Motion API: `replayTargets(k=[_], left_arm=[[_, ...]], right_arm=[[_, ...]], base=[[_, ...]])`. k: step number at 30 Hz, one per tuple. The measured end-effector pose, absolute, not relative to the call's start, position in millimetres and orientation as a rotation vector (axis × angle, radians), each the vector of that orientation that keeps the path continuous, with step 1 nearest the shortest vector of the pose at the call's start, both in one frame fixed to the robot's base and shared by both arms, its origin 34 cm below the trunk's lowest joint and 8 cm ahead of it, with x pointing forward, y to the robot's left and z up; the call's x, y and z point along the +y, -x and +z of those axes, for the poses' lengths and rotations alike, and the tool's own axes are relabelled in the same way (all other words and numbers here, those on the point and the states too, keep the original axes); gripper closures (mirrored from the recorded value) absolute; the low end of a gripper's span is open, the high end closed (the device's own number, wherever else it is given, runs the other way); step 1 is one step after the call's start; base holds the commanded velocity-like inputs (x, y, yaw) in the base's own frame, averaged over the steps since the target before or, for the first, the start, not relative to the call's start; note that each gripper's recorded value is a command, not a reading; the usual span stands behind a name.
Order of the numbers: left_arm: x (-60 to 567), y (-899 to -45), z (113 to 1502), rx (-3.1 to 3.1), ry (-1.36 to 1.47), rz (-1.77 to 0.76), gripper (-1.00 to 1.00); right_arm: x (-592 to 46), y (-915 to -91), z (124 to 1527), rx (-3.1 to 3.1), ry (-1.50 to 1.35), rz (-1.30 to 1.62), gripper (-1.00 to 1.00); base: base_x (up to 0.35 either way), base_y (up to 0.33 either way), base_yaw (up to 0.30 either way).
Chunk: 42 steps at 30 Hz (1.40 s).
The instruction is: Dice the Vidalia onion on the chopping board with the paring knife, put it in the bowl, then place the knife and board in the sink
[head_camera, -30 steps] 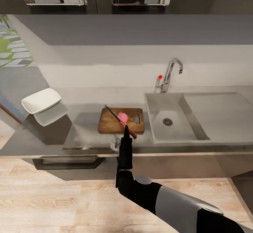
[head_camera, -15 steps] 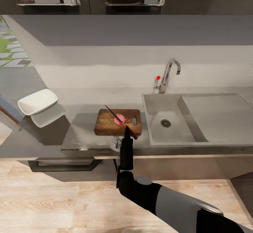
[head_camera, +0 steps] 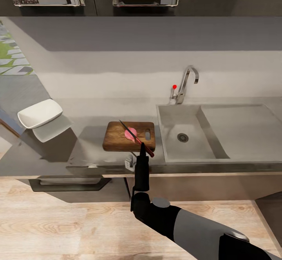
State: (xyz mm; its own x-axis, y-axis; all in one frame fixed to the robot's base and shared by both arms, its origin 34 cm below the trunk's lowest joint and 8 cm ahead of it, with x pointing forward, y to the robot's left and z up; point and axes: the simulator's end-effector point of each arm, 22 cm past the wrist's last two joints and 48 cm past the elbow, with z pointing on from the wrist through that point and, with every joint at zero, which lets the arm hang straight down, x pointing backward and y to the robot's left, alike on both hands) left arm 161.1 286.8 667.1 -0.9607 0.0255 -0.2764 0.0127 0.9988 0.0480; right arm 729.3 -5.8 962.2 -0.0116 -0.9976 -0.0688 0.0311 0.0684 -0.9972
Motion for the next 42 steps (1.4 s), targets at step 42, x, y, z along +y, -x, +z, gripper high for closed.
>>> replayTargets(k=[42], left_arm=[[287,-161,667,2.86,-0.027,0.066,-1.0]], right_arm=[[-12,-725,947,1.243,1.165,-1.196,1.0]], base=[[0.0,0.0,0.0]])
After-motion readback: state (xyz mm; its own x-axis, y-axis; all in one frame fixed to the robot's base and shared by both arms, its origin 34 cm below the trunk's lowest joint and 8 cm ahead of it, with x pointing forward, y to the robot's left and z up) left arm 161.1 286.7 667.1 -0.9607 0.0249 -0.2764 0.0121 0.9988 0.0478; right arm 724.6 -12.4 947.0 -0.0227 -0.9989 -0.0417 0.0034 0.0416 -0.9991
